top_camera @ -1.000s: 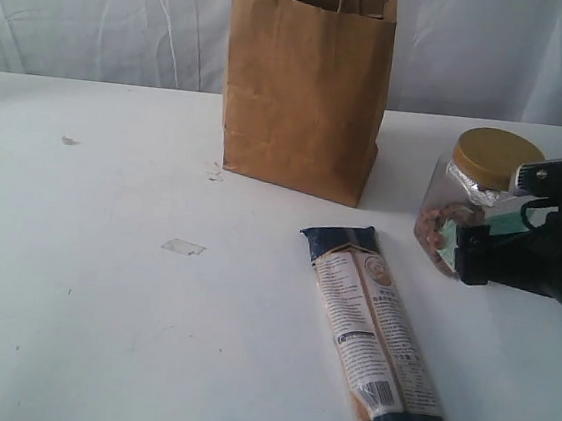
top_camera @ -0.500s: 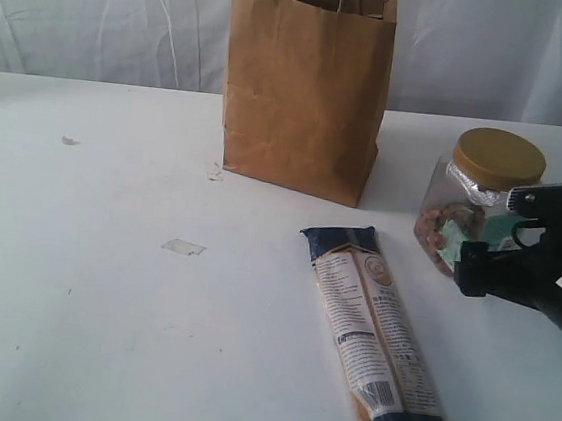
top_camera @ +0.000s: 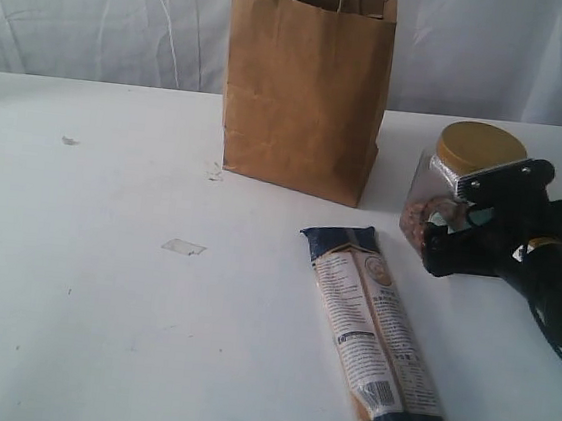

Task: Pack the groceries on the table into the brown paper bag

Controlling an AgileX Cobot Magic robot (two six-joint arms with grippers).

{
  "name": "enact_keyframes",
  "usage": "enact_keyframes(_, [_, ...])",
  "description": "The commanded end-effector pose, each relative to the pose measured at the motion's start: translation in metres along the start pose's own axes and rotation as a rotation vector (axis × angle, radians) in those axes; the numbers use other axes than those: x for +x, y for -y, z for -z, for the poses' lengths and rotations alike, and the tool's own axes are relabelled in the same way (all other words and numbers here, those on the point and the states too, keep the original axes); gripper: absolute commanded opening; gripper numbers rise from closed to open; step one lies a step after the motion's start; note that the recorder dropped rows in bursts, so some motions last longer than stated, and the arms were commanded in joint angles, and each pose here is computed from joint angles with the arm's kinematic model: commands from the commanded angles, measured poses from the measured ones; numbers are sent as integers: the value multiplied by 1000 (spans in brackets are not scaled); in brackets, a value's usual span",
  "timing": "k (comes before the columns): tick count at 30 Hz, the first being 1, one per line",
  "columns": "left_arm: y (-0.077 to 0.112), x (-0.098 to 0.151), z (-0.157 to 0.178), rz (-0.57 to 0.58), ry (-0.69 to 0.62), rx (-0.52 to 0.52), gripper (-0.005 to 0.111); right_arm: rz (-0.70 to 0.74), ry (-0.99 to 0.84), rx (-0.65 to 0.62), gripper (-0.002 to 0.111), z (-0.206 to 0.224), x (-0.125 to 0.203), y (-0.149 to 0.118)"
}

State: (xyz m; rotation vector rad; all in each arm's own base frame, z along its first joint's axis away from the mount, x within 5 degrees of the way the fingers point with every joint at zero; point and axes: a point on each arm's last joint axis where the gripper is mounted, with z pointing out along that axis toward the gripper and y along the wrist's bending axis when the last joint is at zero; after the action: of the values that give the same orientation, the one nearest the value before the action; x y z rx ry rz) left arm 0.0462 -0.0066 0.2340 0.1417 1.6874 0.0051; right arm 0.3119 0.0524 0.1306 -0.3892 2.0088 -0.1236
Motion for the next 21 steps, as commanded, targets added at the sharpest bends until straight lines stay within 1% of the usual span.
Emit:
enact_keyframes(1, [0,1,1,3,5,7,0,57,6,12,104,-12,0,2])
enact_keyframes(6, [0,1,1,3,5,7,0,45,58,36,104,-22,-5,5])
enact_keyframes(10, [0,1,1,3,5,7,0,-101,92,36,104,-32,-9,5])
enact_keyframes(12, [0,1,1,3,5,7,0,-141,91,32,104,-38,-9,4])
enact_keyframes(18, [0,1,1,3,5,7,0,-108,83,-10,104,-47,-7,-1])
enact_keyframes(19, [0,1,1,3,5,7,0,-108,81,-10,102,-47,-6,-1])
enact_keyframes(21, [0,1,1,3,5,7,0,-113,81,-6,94,-47,-6,-1])
